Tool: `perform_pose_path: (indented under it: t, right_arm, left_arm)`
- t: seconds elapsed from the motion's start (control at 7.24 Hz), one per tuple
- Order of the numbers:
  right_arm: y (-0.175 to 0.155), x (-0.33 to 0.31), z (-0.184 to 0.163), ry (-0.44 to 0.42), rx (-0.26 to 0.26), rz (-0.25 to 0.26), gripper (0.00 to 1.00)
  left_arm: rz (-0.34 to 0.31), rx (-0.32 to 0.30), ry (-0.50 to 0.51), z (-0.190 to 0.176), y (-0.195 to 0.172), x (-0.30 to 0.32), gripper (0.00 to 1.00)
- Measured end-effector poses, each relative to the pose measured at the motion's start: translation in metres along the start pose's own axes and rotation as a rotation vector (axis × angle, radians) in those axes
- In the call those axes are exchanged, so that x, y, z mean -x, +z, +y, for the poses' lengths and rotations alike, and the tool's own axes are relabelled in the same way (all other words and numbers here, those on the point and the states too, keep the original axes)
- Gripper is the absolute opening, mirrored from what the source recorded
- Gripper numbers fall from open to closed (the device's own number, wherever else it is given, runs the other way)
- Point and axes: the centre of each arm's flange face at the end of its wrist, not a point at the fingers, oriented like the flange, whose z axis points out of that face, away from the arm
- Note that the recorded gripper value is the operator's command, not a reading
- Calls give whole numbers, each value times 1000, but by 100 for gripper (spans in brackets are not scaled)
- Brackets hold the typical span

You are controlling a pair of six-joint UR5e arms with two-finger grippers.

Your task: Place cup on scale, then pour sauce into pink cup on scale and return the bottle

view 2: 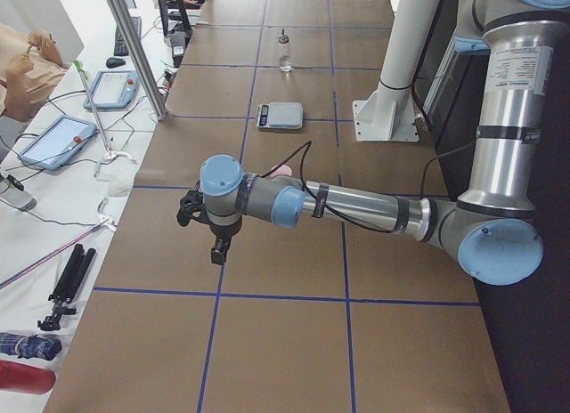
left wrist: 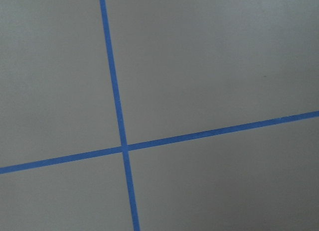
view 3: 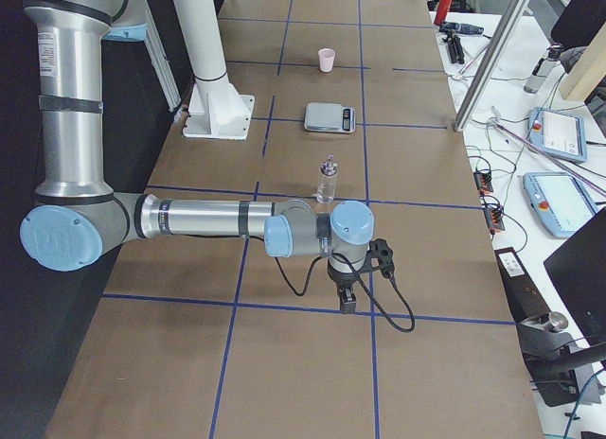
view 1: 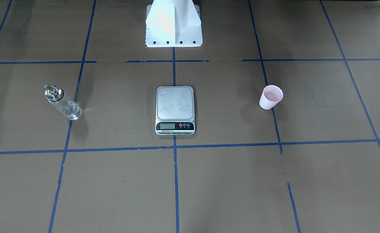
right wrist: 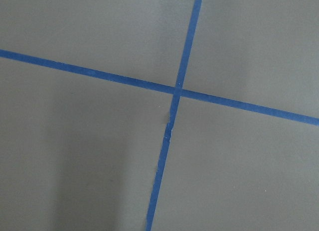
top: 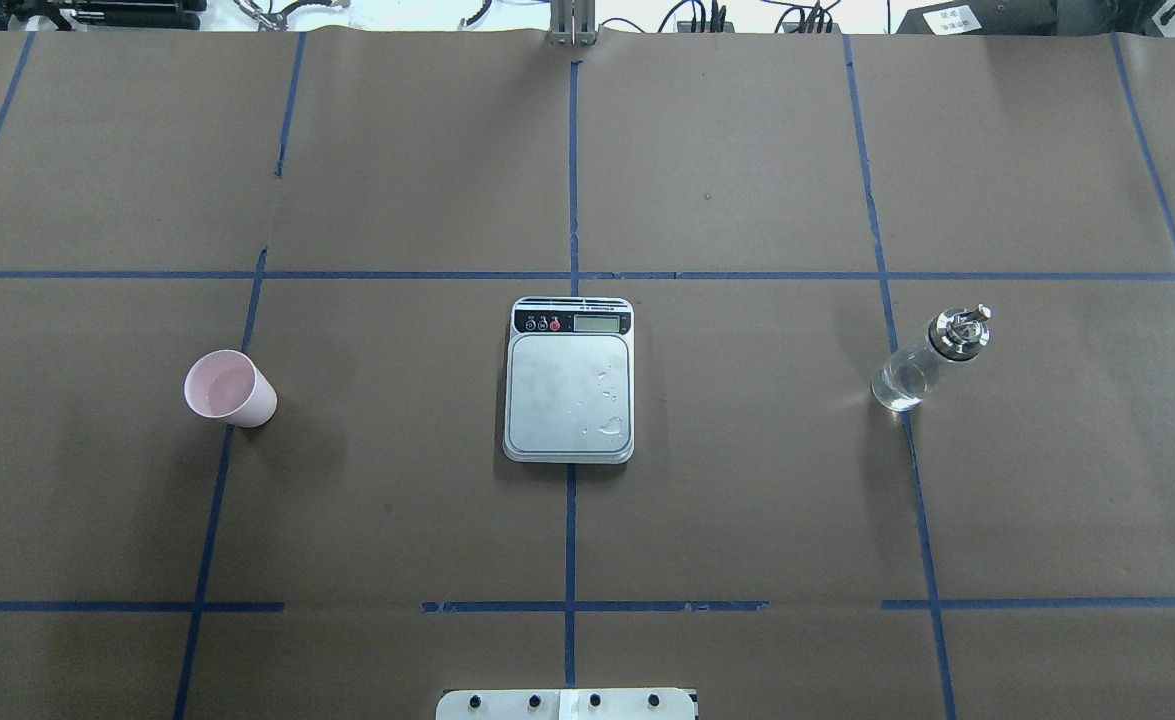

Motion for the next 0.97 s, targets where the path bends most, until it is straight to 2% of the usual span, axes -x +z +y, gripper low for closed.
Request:
perform_pose_path:
  t: [0.28, 0.55, 0.69, 0.97]
  right_arm:
    - [8, -6, 3, 26, 13, -3, 100]
    - [15, -12, 6, 38, 26, -5, 100]
    - [18, -12, 6, 41, 31, -24, 100]
    - [25, 1, 2, 13, 27, -89, 100]
  left_arm:
    - [27, 7, 11, 9, 3, -9, 100]
    - [37, 51, 44, 11, 26, -36, 100]
    - [48, 71, 44, 11, 38, -60, 100]
    - [79, 90, 23, 14, 64, -165, 100]
